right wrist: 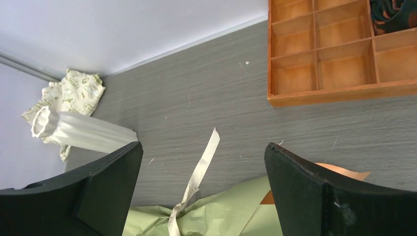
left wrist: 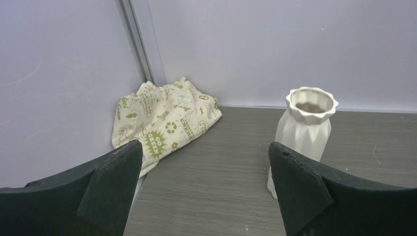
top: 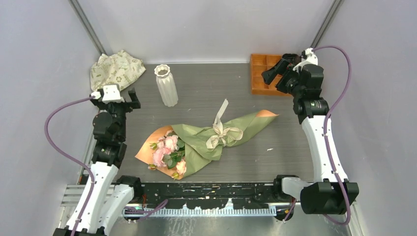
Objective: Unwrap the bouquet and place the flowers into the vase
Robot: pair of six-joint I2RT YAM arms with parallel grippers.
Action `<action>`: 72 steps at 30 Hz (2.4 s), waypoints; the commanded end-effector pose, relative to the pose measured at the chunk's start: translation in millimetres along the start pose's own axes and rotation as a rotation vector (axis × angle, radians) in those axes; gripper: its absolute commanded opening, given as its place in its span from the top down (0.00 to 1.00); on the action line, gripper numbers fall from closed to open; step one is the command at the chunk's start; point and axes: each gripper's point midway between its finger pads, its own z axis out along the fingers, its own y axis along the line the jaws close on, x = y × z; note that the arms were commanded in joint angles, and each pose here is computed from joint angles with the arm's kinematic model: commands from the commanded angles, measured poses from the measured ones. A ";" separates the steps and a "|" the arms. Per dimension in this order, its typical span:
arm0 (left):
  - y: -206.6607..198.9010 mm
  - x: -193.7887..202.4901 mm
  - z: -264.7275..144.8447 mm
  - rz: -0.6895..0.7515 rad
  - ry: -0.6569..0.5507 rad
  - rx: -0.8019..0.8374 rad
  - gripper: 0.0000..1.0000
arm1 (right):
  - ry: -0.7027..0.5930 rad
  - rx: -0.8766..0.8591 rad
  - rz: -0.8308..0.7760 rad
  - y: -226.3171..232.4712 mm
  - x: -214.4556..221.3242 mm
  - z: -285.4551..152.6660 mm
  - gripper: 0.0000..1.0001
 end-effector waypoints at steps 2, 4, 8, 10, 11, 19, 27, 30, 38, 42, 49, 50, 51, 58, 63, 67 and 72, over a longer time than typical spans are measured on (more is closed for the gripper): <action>-15.9 -54.1 -10.8 -0.008 0.000 0.143 0.00 | 0.018 -0.004 -0.005 17.1 -25.6 -6.1 0.01; -25.7 -92.2 -11.7 -0.078 -0.052 0.205 0.00 | 0.022 0.007 0.004 22.0 -36.8 -7.9 0.00; -28.4 -177.1 -19.5 -0.426 -0.223 0.237 0.00 | -0.028 -0.069 0.048 45.9 -59.8 -13.1 0.01; -25.0 -206.2 -26.2 -0.564 -0.276 0.244 0.00 | -0.058 -0.187 0.066 68.5 -67.2 -21.3 0.00; -26.8 -216.8 -30.0 -0.611 -0.284 0.265 0.00 | -0.075 -0.241 0.085 77.4 -70.6 -25.4 0.00; -18.2 -251.9 -71.7 -0.729 -0.350 0.320 0.00 | -0.166 -0.620 0.189 130.4 -79.7 -59.4 0.00; -5.8 -226.4 -69.3 -0.689 -0.089 0.175 0.17 | 0.015 -0.258 0.122 100.5 -33.8 -37.5 0.01; -2.3 -189.9 -59.5 -0.649 0.085 0.078 0.28 | 0.098 -0.168 0.048 99.8 -7.6 -36.5 0.01; -27.8 -102.1 -71.1 -0.610 0.326 0.122 0.44 | 0.420 -0.010 -0.204 99.7 141.3 -22.6 0.21; -17.0 -79.4 -87.8 -0.569 0.344 0.079 0.47 | 0.581 0.003 -0.219 93.0 207.3 -11.2 0.38; -10.3 -66.3 -100.4 -0.489 0.398 0.068 0.48 | 0.674 0.043 -0.267 90.1 257.5 14.9 0.40; -17.2 -70.1 -99.3 -0.483 0.408 0.109 0.48 | 0.679 0.055 -0.272 88.0 260.6 18.6 0.40; -27.9 -71.7 -98.5 -0.479 0.427 0.170 0.48 | 0.685 0.062 -0.278 86.3 264.2 21.8 0.41; -93.6 -92.2 -106.5 -0.528 0.425 0.580 0.41 | 0.730 0.079 -0.292 81.3 287.2 38.6 0.49; -97.5 -119.4 -110.9 -0.532 0.348 0.647 0.36 | 0.744 0.100 -0.304 76.9 295.9 47.0 0.58; -96.4 -133.8 -113.0 -0.521 0.310 0.665 0.33 | 0.748 0.089 -0.327 79.3 290.0 42.9 0.50; -90.0 -129.6 -112.8 -0.503 0.304 0.626 0.33 | 0.638 0.063 -0.521 94.4 254.5 7.4 0.01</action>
